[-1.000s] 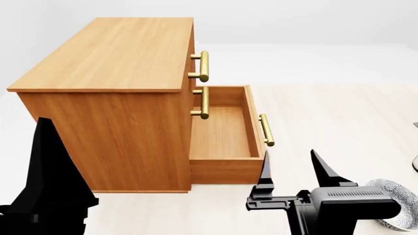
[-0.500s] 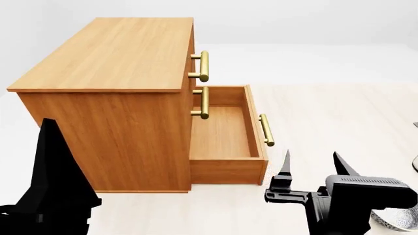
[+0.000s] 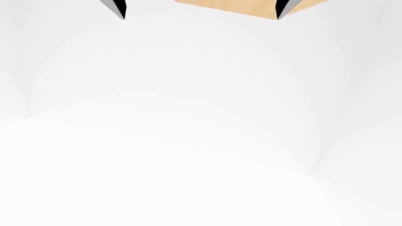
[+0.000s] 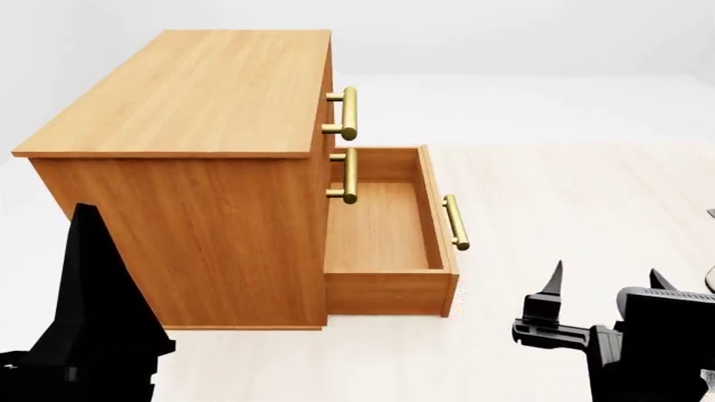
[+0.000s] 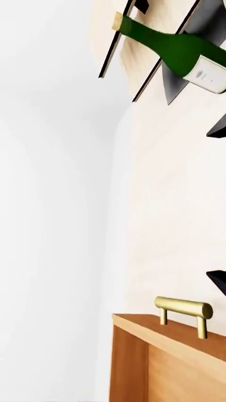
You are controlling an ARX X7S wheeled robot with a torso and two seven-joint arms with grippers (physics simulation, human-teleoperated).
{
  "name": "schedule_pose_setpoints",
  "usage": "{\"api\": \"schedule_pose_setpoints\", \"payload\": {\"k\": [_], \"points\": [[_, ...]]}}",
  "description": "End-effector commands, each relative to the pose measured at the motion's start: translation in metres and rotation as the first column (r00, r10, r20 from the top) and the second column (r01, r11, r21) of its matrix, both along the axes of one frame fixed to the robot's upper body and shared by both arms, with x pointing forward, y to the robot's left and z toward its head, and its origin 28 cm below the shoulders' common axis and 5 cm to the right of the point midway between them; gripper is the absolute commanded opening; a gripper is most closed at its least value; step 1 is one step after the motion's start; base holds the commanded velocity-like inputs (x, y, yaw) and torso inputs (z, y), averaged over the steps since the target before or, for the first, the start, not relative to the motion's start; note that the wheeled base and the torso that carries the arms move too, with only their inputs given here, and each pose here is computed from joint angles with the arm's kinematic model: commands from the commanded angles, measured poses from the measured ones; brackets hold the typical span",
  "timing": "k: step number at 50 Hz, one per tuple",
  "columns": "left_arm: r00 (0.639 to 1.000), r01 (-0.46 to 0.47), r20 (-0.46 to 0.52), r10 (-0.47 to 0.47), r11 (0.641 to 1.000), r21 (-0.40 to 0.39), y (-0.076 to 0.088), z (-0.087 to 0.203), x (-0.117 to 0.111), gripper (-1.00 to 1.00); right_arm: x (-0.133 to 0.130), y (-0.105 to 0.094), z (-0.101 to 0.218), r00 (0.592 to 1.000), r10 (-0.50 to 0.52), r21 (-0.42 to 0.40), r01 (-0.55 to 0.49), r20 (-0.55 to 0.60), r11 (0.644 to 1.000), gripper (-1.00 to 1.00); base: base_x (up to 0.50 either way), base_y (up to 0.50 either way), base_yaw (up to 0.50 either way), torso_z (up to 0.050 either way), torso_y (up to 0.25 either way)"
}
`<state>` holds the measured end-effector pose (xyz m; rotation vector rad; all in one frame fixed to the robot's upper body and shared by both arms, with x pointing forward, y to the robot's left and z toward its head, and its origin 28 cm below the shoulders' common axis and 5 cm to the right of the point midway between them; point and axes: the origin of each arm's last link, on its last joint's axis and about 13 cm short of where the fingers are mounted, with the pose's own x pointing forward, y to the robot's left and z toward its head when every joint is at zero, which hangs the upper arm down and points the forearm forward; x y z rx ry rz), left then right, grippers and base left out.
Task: Put the bowl on top of the cabinet.
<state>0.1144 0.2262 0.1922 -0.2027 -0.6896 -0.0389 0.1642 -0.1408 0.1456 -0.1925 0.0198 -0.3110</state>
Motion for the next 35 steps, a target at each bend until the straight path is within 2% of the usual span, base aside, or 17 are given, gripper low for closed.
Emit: {"api": "schedule_pose_setpoints", "payload": {"k": [1, 10, 12, 13, 19, 20, 21, 26, 35], "points": [[1.0, -0.001, 0.0, 0.001, 1.0, 0.002, 0.0, 0.0, 0.0, 1.0, -0.009, -0.016, 0.009, 0.995, -0.091, -0.03, 0.09, -0.042, 0.996, 1.0, 0.0, 0.0, 0.0, 0.0, 0.0], [1.0, 0.0, -0.001, 0.0, 1.0, 0.002, -0.001, 0.0, 0.0, 1.0, -0.016, -0.027, 0.014, 0.988, -0.146, -0.046, 0.143, -0.049, 0.989, 1.0, 0.0, 0.0, 0.0, 0.0, 0.0], [1.0, 0.0, -0.002, 0.0, 1.0, 0.003, -0.001, 0.0, 0.0, 1.0, -0.019, -0.027, 0.015, 0.994, -0.111, -0.01, 0.111, -0.025, 0.994, 1.0, 0.0, 0.0, 0.0, 0.0, 0.0], [1.0, 0.001, -0.002, -0.001, 1.0, 0.003, -0.001, -0.001, 0.0, 1.0, -0.021, -0.026, 0.017, 0.997, -0.069, 0.049, 0.067, 0.044, 0.997, 1.0, 0.0, 0.0, 0.0, 0.0, 0.0], [1.0, 0.002, -0.003, -0.002, 1.0, 0.003, -0.001, -0.001, 0.001, 1.0, -0.022, -0.026, 0.018, 0.998, -0.056, 0.027, 0.055, 0.029, 0.998, 1.0, 0.0, 0.42, 0.0, 0.0, 0.0], [1.0, 0.002, -0.003, -0.002, 1.0, 0.002, -0.001, -0.001, 0.001, 1.0, -0.022, -0.027, 0.018, 0.997, -0.068, 0.011, 0.068, 0.024, 0.998, 1.0, 0.0, 0.5, 0.0, 0.0, 0.0], [1.0, 0.003, -0.003, -0.003, 1.0, 0.002, -0.001, -0.001, 0.001, 1.0, -0.021, -0.028, 0.017, 0.994, -0.108, -0.074, 0.106, -0.018, 0.992, 1.0, 0.0, 0.5, 0.0, 0.0, 0.0], [1.0, 0.004, -0.004, -0.004, 1.0, 0.002, -0.001, -0.001, 0.001, 1.0, -0.023, -0.033, 0.018, 0.992, -0.127, -0.035, 0.126, -0.012, 0.991, 1.0, 0.0, 0.0, 0.0, 0.0, 0.0], [1.0, 0.003, -0.004, -0.003, 1.0, 0.003, -0.001, -0.001, 0.0, 1.0, -0.025, -0.041, 0.021, 0.98, -0.187, -0.06, 0.183, -0.069, 0.981, 1.0, 0.0, 0.0, 0.0, 0.0, 0.0]]}}
